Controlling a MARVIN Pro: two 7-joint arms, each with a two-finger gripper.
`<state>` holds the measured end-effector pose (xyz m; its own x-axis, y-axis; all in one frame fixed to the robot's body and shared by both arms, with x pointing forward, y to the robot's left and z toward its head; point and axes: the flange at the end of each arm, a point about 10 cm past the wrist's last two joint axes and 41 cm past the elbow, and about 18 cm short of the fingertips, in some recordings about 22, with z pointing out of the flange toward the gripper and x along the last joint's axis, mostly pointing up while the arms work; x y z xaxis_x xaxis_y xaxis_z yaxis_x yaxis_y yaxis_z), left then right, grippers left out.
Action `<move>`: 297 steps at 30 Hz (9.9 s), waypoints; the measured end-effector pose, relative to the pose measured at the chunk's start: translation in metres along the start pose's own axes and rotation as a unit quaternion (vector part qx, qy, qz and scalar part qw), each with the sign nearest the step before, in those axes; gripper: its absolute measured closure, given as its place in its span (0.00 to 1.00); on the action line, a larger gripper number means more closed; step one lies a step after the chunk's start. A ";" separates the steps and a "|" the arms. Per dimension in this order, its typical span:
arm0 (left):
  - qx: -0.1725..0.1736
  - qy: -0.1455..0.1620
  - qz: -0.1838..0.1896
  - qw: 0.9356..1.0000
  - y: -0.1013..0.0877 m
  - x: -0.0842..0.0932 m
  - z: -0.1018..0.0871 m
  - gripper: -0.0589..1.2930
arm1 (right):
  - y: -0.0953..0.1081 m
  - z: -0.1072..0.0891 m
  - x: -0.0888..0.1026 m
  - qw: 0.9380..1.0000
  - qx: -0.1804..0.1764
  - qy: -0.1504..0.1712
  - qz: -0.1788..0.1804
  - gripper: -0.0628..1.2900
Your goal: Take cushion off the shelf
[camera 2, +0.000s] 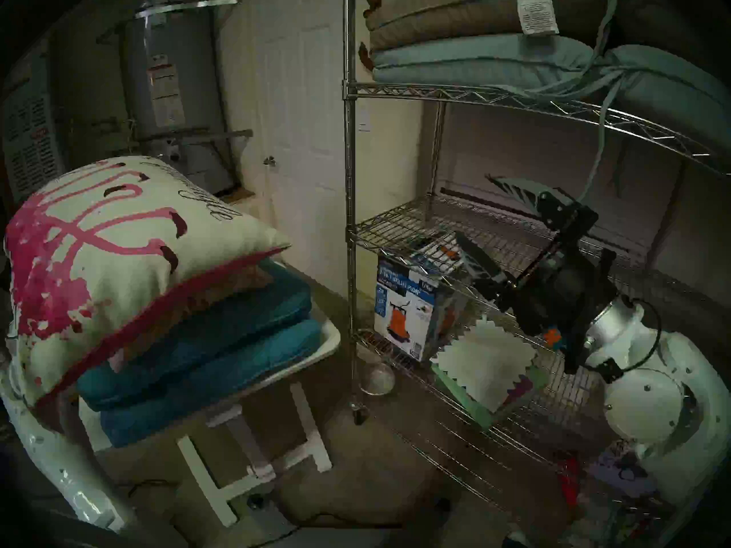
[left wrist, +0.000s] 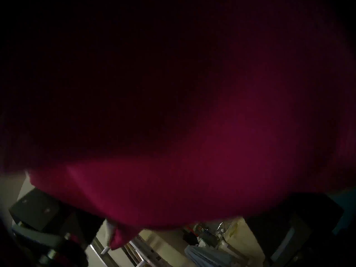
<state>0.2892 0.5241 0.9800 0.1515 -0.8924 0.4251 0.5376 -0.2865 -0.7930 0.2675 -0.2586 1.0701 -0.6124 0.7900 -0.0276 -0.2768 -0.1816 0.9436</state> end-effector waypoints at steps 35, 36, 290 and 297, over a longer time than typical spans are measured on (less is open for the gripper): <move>0.026 -0.078 0.020 0.996 -0.057 -0.043 -0.019 0.08 | -0.016 0.006 0.012 1.000 0.015 0.017 0.011 0.05; 0.027 -0.079 0.021 0.996 -0.058 -0.044 -0.020 0.08 | -0.017 0.006 0.013 1.000 0.015 0.017 0.011 0.05; -0.002 0.068 0.075 0.995 -0.034 0.001 -0.001 0.03 | -0.043 -0.032 0.017 1.000 0.012 -0.012 0.021 0.05; -0.009 0.047 0.062 0.997 -0.030 0.009 -0.010 0.03 | -0.043 -0.032 0.018 1.000 0.011 -0.008 0.019 0.05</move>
<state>0.2656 0.5212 1.0032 0.1359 -0.9498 0.2816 0.5040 -0.1784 -0.8451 0.2450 -0.2552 1.0184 -0.6104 0.7919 0.0143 -0.2362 -0.1993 0.9510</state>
